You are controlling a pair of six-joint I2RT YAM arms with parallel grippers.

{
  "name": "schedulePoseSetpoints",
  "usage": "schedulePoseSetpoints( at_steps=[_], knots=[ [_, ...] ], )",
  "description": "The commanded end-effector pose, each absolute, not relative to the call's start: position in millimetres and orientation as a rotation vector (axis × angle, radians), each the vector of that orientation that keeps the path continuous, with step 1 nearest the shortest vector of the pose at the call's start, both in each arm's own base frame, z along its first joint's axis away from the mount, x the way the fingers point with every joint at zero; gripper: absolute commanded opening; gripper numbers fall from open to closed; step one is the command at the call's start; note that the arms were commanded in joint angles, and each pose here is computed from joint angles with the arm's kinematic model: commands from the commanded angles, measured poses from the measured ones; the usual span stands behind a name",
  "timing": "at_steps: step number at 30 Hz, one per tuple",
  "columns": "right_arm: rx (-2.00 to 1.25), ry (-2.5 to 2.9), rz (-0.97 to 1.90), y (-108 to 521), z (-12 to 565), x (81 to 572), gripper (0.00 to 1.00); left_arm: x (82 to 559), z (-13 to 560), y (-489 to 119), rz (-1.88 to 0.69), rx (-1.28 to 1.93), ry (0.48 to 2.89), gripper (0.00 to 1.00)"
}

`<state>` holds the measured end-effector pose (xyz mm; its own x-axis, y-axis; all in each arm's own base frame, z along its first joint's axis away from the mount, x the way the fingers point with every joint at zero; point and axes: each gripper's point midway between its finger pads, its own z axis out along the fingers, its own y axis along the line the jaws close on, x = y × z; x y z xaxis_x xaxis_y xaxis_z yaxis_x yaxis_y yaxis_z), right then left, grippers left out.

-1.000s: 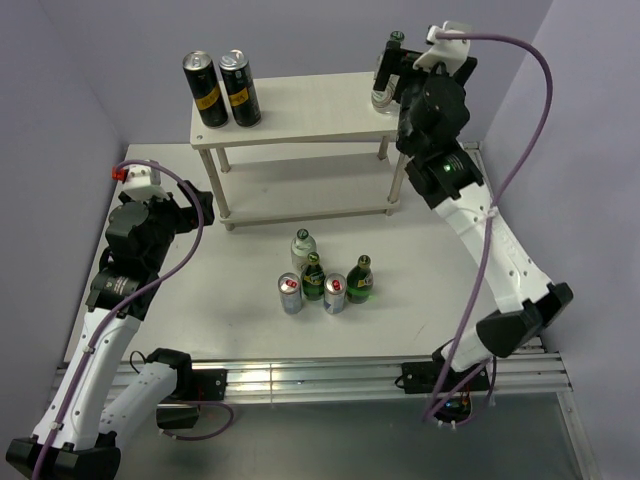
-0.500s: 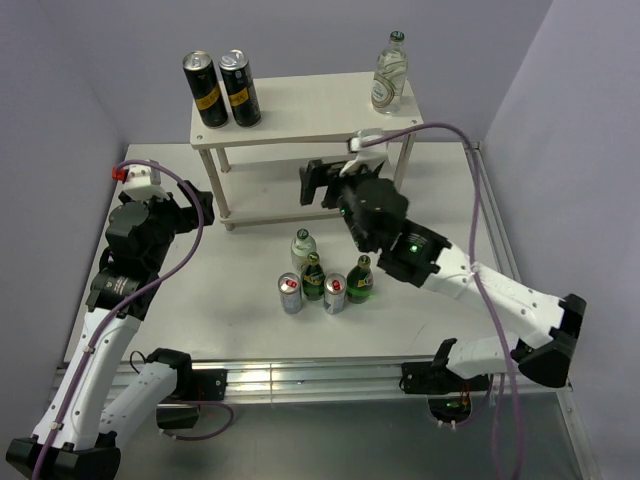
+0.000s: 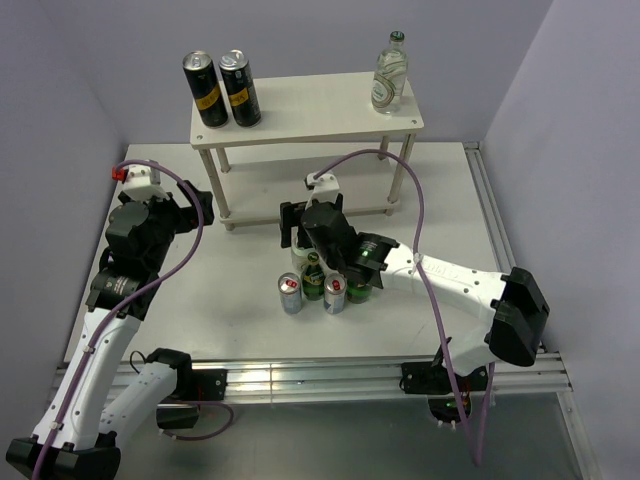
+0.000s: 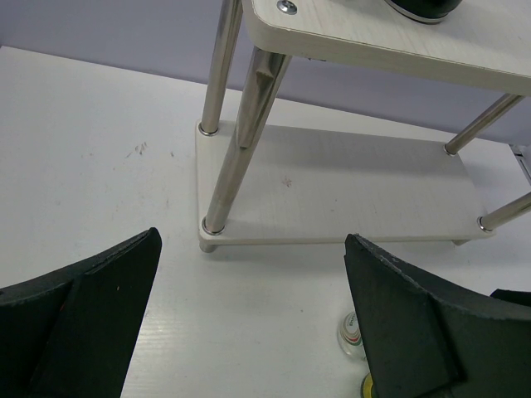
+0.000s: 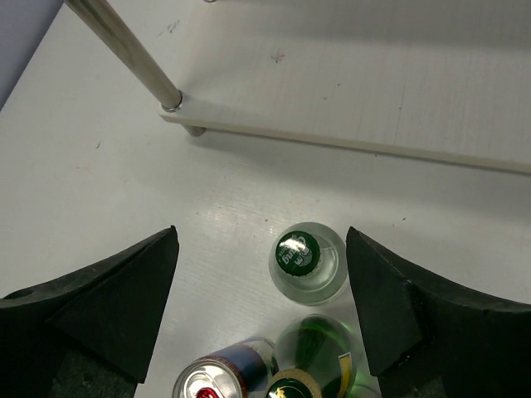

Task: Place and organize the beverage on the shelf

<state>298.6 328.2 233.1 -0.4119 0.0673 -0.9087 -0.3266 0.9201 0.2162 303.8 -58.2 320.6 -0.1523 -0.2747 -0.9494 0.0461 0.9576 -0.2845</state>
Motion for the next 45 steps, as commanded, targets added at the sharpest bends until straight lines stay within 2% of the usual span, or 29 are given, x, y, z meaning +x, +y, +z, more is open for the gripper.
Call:
schedulePoseSetpoints(
  at_steps=[1,11,24,38,44,45],
  knots=[
    [-0.125,1.966,0.474,332.9,228.8,295.7,0.88,303.7,331.5,-55.9,-0.270,-0.164,1.665,0.99],
    [-0.127,2.053,0.388,328.6,179.2,291.7,0.85,301.3,333.8,-55.1,-0.271,-0.165,1.658,0.99],
    [-0.121,2.039,0.342,333.8,171.9,302.6,0.81,300.2,335.5,-55.9,-0.277,-0.160,1.652,0.99],
    [-0.128,2.013,0.308,337.6,192.0,311.4,0.80,299.4,335.6,-55.1,-0.273,-0.161,1.652,0.99],
    [-0.137,2.028,0.265,335.8,185.0,312.9,0.69,299.0,336.8,-54.6,-0.273,-0.163,1.647,0.99],
    [-0.135,2.030,0.262,335.7,184.0,313.5,0.65,299.0,336.8,-54.5,-0.272,-0.164,1.647,0.99]
  ],
)
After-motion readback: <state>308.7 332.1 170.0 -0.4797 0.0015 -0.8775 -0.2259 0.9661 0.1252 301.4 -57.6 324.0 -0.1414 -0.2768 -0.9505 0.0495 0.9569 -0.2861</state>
